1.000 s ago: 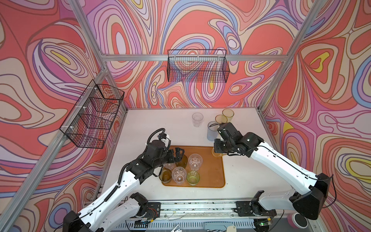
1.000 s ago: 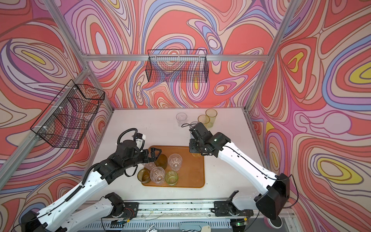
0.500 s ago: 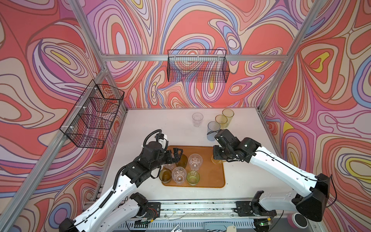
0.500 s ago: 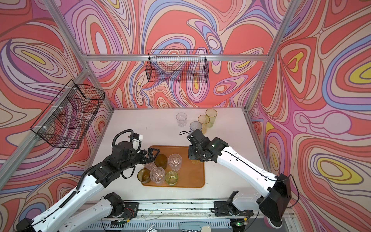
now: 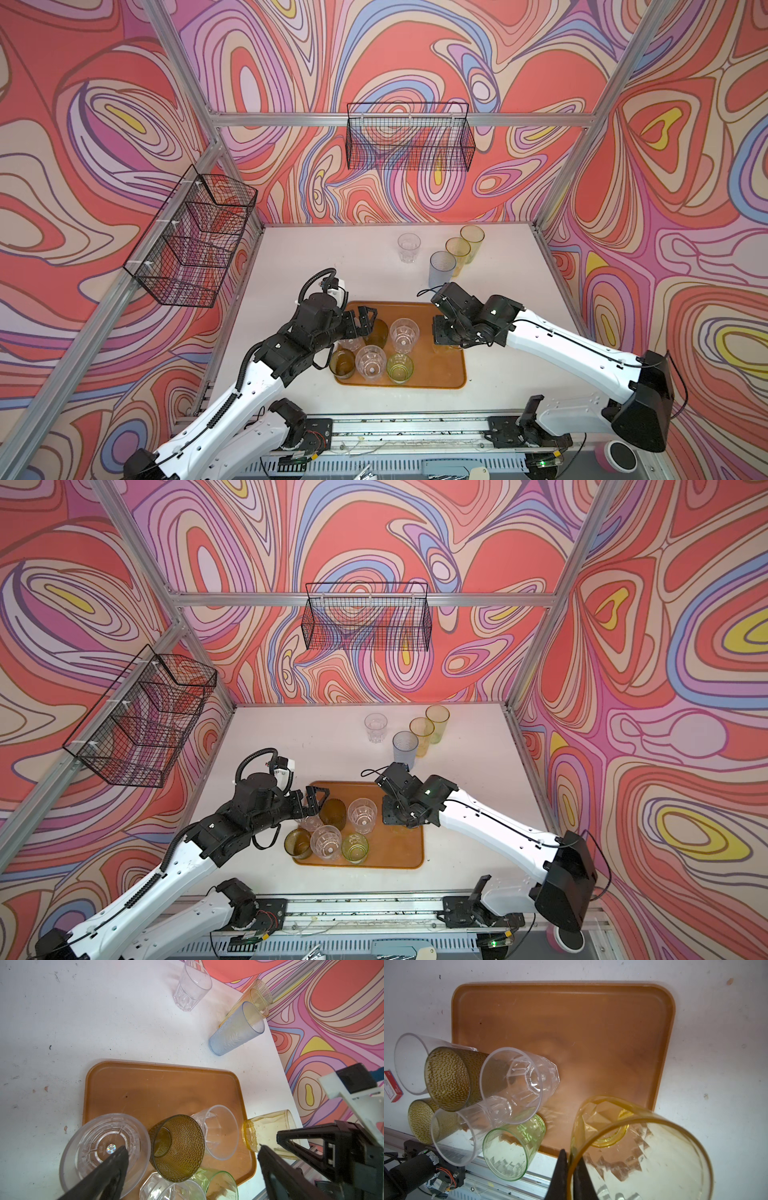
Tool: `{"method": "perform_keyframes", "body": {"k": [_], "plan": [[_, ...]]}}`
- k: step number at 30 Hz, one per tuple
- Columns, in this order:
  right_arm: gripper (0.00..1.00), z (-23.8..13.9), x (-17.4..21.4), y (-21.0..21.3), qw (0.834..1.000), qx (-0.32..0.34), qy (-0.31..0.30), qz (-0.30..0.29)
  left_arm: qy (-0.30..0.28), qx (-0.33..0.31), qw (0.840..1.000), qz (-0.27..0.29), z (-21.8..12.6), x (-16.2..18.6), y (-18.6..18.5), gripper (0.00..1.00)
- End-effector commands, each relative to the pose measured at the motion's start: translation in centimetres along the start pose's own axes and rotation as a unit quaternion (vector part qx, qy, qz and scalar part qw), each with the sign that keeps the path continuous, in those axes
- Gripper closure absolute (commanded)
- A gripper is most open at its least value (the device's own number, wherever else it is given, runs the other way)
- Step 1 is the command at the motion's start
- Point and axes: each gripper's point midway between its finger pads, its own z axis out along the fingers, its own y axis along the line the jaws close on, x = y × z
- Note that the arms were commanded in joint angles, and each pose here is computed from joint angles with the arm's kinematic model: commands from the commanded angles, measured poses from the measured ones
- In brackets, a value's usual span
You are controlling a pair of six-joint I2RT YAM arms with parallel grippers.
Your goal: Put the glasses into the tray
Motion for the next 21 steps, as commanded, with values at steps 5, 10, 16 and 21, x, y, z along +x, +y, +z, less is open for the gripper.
{"method": "perform_keyframes", "body": {"k": [5,10,16,21], "plan": [[1.0,1.7,1.7,1.2,1.0,-0.004,0.02,0.0,0.003,-0.016,1.0,0.004,0.5,-0.2,0.5,0.0],[1.0,2.6,3.3,1.4,0.999,-0.009,0.046,-0.004,0.009,-0.021,1.0,0.005,0.7,0.0,0.6,0.0],[1.0,3.6,4.2,1.8,0.998,-0.011,0.059,-0.004,0.004,-0.027,1.0,0.001,0.8,-0.1,0.9,0.0],[1.0,4.1,4.5,2.5,0.998,-0.019,0.062,-0.003,0.009,-0.03,0.999,0.006,1.1,-0.2,0.8,0.0]]}}
